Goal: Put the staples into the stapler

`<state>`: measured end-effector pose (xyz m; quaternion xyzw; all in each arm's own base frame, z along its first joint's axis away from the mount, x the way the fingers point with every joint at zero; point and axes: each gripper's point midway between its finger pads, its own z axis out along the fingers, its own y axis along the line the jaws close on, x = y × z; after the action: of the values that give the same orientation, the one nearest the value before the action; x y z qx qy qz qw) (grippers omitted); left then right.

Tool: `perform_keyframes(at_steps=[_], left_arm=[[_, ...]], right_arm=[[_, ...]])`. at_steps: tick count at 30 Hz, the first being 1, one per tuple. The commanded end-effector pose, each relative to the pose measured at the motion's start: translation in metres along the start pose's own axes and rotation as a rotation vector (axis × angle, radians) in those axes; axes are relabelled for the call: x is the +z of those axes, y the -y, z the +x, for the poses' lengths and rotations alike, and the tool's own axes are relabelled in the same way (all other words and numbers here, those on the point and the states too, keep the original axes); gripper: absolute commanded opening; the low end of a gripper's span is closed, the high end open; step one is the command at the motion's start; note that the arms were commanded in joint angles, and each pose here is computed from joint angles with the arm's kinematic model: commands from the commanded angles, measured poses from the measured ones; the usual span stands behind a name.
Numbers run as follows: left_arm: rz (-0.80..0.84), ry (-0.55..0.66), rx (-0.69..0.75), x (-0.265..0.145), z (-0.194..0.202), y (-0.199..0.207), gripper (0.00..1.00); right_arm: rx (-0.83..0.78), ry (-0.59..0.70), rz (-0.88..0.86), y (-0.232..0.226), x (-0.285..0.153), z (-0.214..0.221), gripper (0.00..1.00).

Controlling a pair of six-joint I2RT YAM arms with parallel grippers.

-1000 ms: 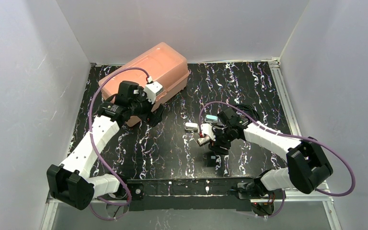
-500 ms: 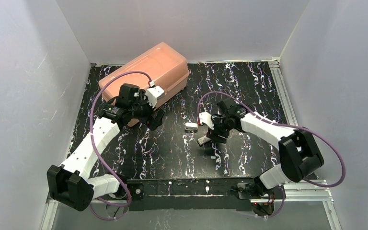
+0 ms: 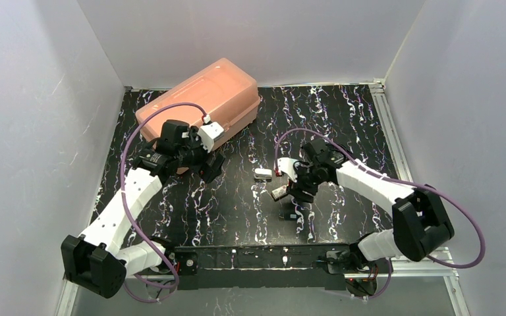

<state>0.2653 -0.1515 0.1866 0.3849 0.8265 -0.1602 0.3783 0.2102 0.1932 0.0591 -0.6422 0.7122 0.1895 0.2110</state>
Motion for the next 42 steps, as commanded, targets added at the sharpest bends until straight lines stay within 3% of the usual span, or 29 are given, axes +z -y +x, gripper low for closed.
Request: perform_keyframes(at_steps=[1,9,13,15,22,26,31,38,42], left_arm=[[-0.008,0.031,0.010,-0.003,-0.002,0.001,0.99],[-0.163,0.107,-0.059,-0.012,-0.018,-0.022,0.99],[-0.295,0.154,-0.093,-0.031,-0.030,-0.042,0.99],[-0.374,0.186,-0.123,-0.044,-0.035,-0.055,0.98],[-0.642,0.339,-0.242,-0.099,-0.050,-0.094,0.99],[-0.695,0.411,-0.244,-0.123,-0.064,-0.098,0.98],[-0.659,0.453,-0.218,-0.134,-0.073,-0.089,0.99],[-0.591,0.459,-0.202,-0.135,-0.070,-0.075,0.99],[-0.613,0.483,-0.267,-0.136,-0.067,-0.078,0.99]], right_arm=[[0.038,0.078,0.126,0.020,-0.015,-0.022,0.67],[0.212,0.209,0.398,0.076,-0.073,-0.051,0.77],[0.316,0.266,0.562,0.113,-0.121,-0.058,0.88],[0.360,0.298,0.638,0.127,-0.146,-0.063,0.98],[0.475,0.418,0.923,0.157,-0.233,-0.085,0.99],[0.469,0.500,1.045,0.156,-0.277,-0.095,0.99],[0.462,0.560,1.047,0.147,-0.296,-0.099,0.99],[0.474,0.602,0.960,0.134,-0.289,-0.097,0.99],[0.496,0.592,0.976,0.136,-0.286,-0.088,0.99]])
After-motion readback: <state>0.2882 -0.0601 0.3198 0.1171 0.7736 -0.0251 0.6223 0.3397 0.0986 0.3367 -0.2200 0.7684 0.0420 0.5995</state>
